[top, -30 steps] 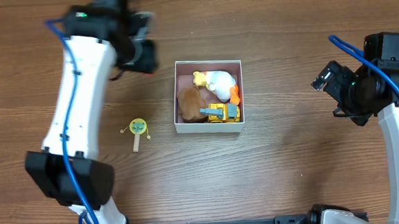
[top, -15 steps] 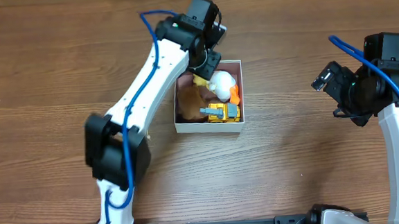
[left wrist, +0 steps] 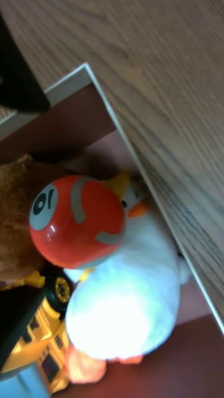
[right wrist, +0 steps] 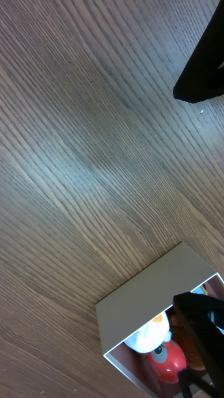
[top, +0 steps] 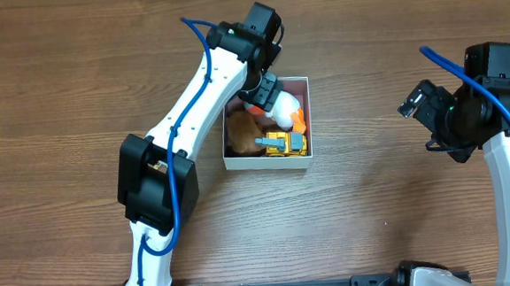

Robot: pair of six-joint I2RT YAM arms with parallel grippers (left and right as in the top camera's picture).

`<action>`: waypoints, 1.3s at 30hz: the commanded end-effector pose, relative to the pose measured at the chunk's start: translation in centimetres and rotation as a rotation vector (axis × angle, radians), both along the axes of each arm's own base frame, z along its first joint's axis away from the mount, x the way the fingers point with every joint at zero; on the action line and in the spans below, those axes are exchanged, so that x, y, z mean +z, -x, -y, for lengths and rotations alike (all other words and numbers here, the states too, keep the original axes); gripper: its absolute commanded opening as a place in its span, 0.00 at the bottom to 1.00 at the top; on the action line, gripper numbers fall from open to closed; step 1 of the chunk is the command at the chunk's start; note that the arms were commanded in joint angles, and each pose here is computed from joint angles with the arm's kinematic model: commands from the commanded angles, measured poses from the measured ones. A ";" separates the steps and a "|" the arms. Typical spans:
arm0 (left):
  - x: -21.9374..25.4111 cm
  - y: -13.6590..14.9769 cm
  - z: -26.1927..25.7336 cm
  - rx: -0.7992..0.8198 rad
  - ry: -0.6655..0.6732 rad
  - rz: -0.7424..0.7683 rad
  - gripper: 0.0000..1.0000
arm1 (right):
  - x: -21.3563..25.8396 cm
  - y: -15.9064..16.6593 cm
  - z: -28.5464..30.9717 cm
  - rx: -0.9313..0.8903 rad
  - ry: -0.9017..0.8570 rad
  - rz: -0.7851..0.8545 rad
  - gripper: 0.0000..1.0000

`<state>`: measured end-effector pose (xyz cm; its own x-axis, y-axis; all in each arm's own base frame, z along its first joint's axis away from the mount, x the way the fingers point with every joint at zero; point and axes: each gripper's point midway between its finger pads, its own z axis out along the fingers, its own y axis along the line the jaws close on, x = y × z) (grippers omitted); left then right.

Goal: Pack container
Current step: 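Carry the ball into the box and release it on the duck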

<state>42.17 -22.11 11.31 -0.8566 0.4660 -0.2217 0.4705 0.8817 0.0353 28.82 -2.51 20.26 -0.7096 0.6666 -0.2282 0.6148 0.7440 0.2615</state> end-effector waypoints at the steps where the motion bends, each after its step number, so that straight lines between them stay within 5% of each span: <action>1: 3.7 -0.1 1.8 -0.015 0.115 0.036 0.40 | 0.5 -0.3 0.2 -0.003 0.008 0.018 1.00; 2: 3.7 0.2 2.2 -0.022 0.133 0.025 0.19 | 0.5 -0.3 0.2 -0.003 0.008 0.018 1.00; 4: 3.3 0.6 2.7 -0.034 0.150 0.004 0.04 | 0.5 -0.3 0.2 -0.003 0.008 0.018 1.00; 19: -4.9 1.5 1.0 0.028 -0.007 -0.140 0.04 | 0.4 0.1 0.2 -0.003 0.006 0.002 1.00; 24: -2.5 1.6 0.9 0.028 0.000 -0.127 0.35 | 0.3 0.3 0.1 -0.003 0.004 -0.007 1.00; 33: 11.2 3.0 -2.3 0.070 0.009 0.033 0.54 | 0.3 0.3 0.1 -0.003 0.004 -0.008 1.00; 39: 14.6 5.0 -7.7 0.230 -0.022 0.046 0.60 | 0.3 0.4 0.1 -0.003 0.003 -0.011 1.00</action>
<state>36.96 -17.79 23.15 -0.9031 0.3860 -0.1883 0.3824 0.9222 0.0566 28.17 -2.41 20.04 -0.7158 0.6675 -0.2054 0.6218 0.7430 0.2475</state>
